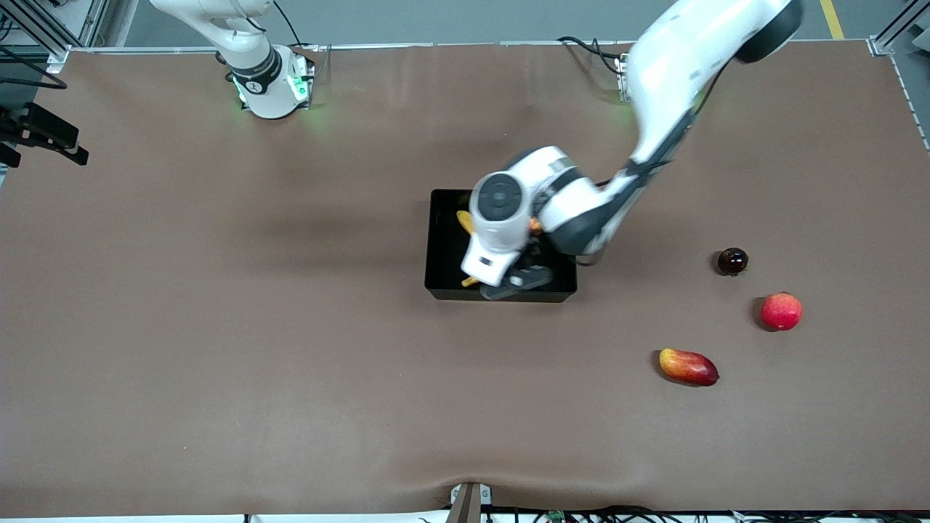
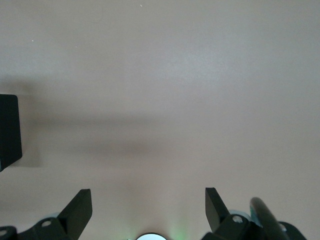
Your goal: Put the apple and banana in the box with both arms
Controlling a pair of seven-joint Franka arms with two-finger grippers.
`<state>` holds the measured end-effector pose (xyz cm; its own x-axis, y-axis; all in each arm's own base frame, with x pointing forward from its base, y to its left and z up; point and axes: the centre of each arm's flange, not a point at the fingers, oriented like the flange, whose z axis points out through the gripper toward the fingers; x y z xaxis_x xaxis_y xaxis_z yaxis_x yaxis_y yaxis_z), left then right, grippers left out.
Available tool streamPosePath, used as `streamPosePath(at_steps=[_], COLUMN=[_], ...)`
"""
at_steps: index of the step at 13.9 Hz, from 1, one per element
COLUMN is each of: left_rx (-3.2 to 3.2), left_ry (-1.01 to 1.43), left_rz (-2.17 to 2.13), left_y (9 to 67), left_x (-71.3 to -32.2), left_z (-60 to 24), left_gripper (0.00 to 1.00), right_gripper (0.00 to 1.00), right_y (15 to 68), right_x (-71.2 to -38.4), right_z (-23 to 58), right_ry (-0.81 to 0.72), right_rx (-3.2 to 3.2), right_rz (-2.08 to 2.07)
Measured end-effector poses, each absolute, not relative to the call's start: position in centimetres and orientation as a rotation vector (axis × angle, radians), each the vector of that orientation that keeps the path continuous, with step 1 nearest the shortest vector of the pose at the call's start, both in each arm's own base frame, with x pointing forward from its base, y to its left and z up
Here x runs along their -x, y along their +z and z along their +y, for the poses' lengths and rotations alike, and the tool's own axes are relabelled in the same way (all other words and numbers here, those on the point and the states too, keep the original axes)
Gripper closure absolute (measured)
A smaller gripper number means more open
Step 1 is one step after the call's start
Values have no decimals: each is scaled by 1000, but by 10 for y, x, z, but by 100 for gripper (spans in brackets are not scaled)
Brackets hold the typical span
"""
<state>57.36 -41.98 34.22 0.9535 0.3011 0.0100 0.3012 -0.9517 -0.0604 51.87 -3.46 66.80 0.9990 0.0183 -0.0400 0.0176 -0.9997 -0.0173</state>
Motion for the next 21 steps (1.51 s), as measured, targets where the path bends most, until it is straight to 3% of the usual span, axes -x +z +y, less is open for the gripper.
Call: streamPosePath(at_steps=[3, 6, 13, 21], left_rx=[3012, 2967, 3018, 3048], left_ry=[-117, -119, -127, -41], left_rz=[-432, -337, -239, -71], left_y=[435, 487, 573, 624], left_x=[-608, -609, -610, -571], left_z=[-332, -280, -167, -132], left_gripper=[0, 0, 0, 0], right_gripper=[0, 0, 0, 0], right_y=[668, 668, 668, 667], right_x=[-519, -519, -519, -519], right_z=[-34, -35, -34, -37], right_ry=[63, 64, 65, 67], right_rx=[3124, 3124, 3124, 3124], right_rz=[-29, -28, -29, -21])
